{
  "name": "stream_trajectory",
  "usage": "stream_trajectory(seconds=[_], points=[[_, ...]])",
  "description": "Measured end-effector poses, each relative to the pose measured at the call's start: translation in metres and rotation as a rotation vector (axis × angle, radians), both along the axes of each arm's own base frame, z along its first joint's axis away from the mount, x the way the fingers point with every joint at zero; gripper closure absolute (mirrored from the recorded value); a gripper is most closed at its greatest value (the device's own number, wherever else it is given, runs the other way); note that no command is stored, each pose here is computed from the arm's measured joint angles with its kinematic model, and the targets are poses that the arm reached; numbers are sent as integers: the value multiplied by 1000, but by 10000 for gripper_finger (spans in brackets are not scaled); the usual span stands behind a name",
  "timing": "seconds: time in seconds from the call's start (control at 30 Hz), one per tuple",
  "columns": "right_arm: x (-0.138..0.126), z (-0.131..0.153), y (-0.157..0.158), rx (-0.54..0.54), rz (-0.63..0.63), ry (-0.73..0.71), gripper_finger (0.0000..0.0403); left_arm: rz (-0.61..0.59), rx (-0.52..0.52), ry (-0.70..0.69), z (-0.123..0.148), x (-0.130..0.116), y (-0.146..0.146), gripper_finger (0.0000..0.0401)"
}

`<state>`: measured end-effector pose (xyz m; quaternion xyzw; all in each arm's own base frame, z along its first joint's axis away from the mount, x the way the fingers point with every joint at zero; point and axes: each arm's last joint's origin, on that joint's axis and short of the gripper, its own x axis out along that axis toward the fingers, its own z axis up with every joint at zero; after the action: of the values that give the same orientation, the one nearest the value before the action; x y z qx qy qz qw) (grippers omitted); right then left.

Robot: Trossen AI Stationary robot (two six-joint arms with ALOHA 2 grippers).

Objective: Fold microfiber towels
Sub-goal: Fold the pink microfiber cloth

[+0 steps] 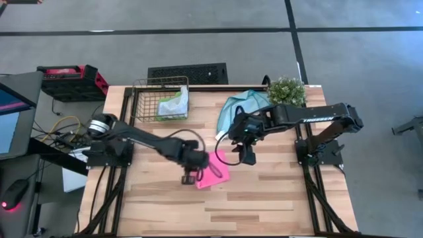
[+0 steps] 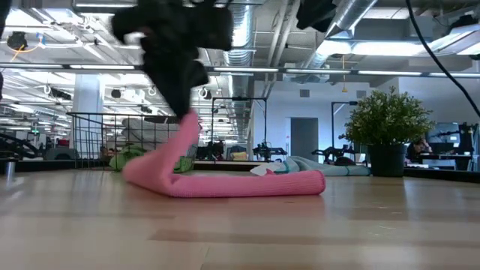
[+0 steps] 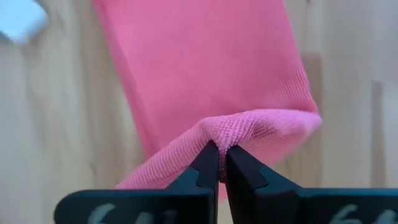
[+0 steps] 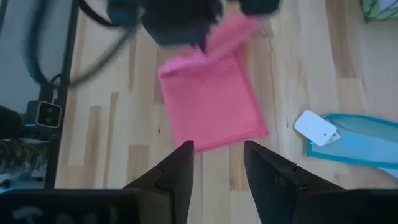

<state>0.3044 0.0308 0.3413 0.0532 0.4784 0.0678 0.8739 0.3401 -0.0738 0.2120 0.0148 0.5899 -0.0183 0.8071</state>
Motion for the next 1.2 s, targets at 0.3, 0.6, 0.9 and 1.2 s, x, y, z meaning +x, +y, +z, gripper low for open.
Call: stream_trajectory(seconds=[0.3, 0.6, 0.9, 1.2], points=[[-24, 26, -2, 4, 7, -90, 239, -152, 61, -78, 8, 57, 6, 401], [-36, 36, -3, 6, 7, -124, 239, -254, 80, -94, -1, 86, 1, 401], [-35, 34, -3, 5, 8, -112, 239, -271, 84, -117, 0, 88, 1, 372], [-35, 34, -3, 5, 7, -112, 239, -244, 74, -120, 0, 88, 0, 288]])
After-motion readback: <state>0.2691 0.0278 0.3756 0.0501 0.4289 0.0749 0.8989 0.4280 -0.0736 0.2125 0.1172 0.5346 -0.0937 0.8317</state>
